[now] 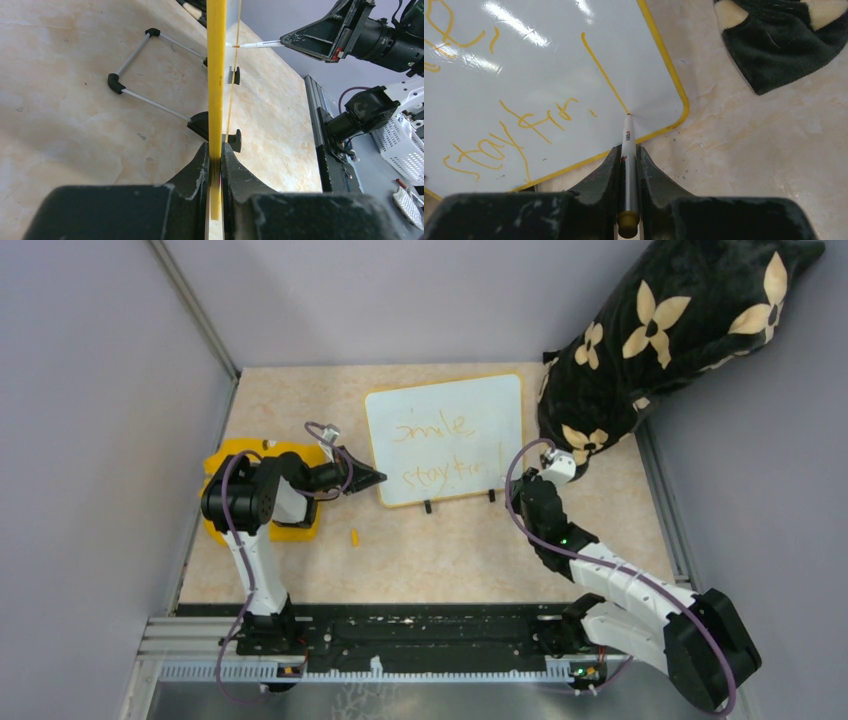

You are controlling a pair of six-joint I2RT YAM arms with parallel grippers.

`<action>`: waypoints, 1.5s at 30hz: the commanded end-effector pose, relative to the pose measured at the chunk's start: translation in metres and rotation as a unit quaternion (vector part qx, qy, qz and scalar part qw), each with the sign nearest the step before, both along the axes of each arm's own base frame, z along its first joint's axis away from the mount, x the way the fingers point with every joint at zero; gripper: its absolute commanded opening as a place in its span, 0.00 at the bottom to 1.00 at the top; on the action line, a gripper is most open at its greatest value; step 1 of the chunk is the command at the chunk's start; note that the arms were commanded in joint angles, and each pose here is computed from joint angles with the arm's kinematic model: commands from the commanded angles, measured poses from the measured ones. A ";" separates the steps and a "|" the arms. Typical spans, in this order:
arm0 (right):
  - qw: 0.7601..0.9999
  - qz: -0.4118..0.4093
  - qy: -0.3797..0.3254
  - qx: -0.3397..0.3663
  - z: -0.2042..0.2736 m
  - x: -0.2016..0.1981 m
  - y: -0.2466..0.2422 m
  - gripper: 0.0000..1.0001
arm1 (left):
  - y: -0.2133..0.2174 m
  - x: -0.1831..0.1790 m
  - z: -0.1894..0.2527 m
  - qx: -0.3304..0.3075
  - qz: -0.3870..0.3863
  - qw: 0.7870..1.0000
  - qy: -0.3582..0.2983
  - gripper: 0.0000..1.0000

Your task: Write a sentence on the whiteboard

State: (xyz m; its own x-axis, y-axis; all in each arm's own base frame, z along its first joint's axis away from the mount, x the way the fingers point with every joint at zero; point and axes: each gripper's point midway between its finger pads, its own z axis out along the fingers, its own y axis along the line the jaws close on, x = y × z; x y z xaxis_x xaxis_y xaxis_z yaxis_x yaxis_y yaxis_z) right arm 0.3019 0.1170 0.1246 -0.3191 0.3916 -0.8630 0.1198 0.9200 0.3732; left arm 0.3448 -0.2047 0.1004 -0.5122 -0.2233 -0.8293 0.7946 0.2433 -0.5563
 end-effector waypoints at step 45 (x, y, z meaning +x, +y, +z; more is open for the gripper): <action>1.000 0.023 -0.013 0.005 0.018 0.014 0.014 0.00 | -0.001 0.005 0.002 0.003 0.002 1.000 -0.017 0.00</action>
